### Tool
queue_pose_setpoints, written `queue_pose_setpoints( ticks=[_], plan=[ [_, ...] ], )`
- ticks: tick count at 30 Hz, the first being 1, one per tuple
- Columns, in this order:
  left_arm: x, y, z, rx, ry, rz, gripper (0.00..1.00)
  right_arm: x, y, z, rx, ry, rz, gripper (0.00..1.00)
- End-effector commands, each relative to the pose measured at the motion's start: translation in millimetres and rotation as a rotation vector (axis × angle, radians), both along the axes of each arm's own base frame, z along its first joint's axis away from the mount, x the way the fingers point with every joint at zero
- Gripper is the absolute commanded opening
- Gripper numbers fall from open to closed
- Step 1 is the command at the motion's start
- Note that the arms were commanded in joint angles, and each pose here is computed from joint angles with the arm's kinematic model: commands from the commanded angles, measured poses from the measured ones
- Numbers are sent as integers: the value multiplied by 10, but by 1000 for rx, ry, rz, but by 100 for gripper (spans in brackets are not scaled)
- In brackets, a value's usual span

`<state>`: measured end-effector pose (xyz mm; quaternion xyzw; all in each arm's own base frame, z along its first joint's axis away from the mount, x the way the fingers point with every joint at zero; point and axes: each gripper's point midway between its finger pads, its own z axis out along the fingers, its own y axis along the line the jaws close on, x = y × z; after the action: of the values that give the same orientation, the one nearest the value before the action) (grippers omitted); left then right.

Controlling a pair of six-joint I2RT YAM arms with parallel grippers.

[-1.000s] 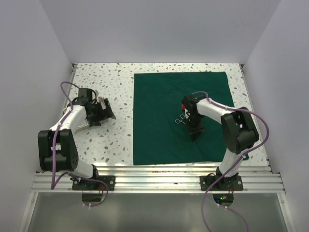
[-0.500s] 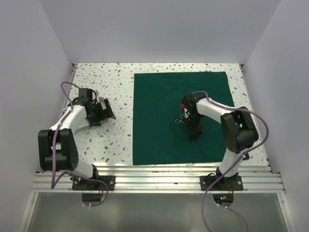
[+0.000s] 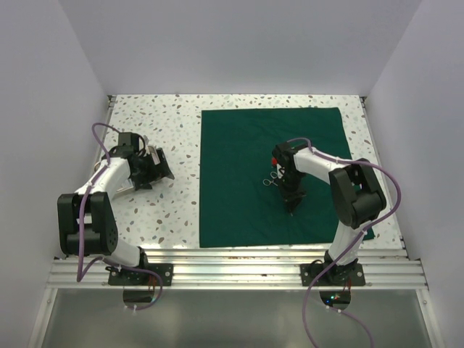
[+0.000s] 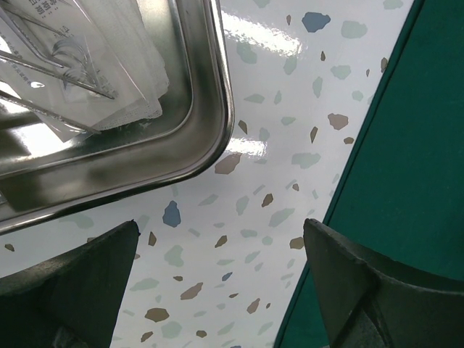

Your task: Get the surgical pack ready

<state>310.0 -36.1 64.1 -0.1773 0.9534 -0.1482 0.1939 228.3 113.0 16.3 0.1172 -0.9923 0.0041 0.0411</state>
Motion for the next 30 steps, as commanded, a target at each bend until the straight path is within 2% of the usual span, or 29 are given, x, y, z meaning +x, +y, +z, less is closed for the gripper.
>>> queue_pose_setpoints(
  ticks=[1, 11, 14, 16, 18, 21, 22, 23, 25, 26, 28, 30],
  plan=[
    [132, 0, 87, -7, -47, -12, 99, -7, -30, 15, -14, -2, -3, 6],
    [133, 1, 102, -10, -47, -10, 99, 158, -54, 295, -46, -49, 6, 6],
    [133, -29, 106, -23, -47, -18, 99, 230, -29, 425, -41, -73, 12, 0],
    [149, -69, 117, -46, -52, -28, 99, 249, 31, 500, -10, -74, 13, 0],
    [182, -179, 145, -107, -68, -61, 99, 286, 83, 559, 17, -84, 18, 0],
    [256, -461, 332, -269, -143, -126, 99, 308, 328, 654, 157, -92, 27, 0],
    [178, -652, 418, -400, -145, -151, 99, 307, 481, 727, 247, -89, 27, 0],
    [272, -733, 532, -450, -223, -178, 99, 324, 570, 802, 297, -103, 29, 0],
    [173, -919, 669, -578, -238, -185, 96, 364, 754, 927, 388, -115, 20, 0],
    [233, -1003, 786, -597, -312, -222, 95, 361, 914, 1032, 463, -126, 36, 0],
    [234, -1122, 944, -644, -370, -242, 90, 376, 1125, 1186, 544, -148, 45, 0],
    [203, -1245, 1004, -698, -373, -256, 86, 318, 1411, 1328, 635, -156, 99, 0]
  ],
)
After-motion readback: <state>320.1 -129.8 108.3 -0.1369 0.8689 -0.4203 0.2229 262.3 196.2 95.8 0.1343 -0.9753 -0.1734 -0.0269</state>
